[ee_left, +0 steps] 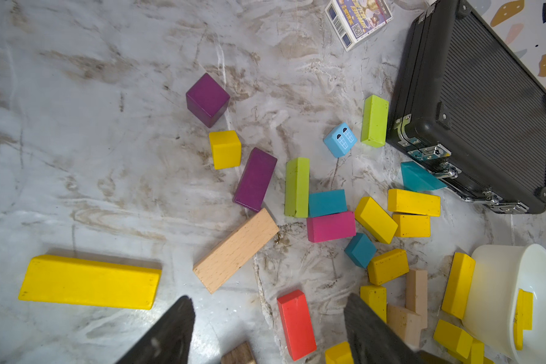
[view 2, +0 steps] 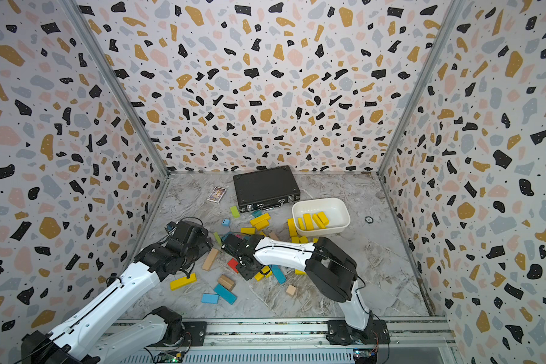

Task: Pick out the yellow building blocks
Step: Pick up the building block from the center of the board, then place the building block in the storage box.

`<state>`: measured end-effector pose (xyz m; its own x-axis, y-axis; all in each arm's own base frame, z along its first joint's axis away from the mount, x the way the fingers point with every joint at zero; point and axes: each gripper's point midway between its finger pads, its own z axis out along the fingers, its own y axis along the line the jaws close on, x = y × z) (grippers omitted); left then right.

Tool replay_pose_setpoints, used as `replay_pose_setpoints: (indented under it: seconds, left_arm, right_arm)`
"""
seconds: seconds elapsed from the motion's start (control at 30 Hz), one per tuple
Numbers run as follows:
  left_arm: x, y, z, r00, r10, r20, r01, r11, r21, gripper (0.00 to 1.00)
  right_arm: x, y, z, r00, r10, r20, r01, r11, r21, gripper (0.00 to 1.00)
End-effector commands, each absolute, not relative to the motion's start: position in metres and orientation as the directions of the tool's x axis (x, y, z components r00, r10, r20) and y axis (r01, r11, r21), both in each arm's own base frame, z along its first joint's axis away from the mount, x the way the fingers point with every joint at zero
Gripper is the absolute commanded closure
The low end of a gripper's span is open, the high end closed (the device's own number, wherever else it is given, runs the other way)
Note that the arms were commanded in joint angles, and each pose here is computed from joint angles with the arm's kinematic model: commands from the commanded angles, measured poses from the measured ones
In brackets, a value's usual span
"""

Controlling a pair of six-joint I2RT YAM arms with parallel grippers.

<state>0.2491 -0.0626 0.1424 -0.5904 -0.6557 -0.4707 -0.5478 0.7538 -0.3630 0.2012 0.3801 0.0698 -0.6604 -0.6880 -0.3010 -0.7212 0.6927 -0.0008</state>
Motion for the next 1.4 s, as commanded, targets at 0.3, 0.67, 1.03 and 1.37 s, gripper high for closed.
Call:
replay_pose_setpoints:
  seconds: [0.3,0.67,1.03,1.37]
  left_arm:
    - [0.262,-0.072,0.13,-0.614,-0.646,-0.453,-0.536,0.763,-0.361,0.24]
    - [0.266,-0.103,0.119,-0.702,-0.624,-0.344,-0.485,0.772,-0.411,0.24]
    - [0.269,-0.119,0.106,-0.734,-0.626,-0.264,-0.502,0.761,-0.411,0.24]
    - [0.27,-0.119,0.099,-0.746,-0.618,-0.248,-0.517,0.772,-0.369,0.26]
  right_arm:
    - [0.324,0.223,0.152,-0.745,-0.526,-0.411,-0.502,0.847,-0.174,0.82]
    - [0.407,0.165,0.108,-0.877,-0.286,-0.387,-0.268,0.958,-0.099,0.83]
    - [0.429,0.157,0.072,-0.904,-0.23,-0.359,-0.222,0.973,-0.063,0.81]
    - [0.429,0.154,0.083,-0.901,-0.223,-0.372,-0.218,0.974,-0.057,0.54]
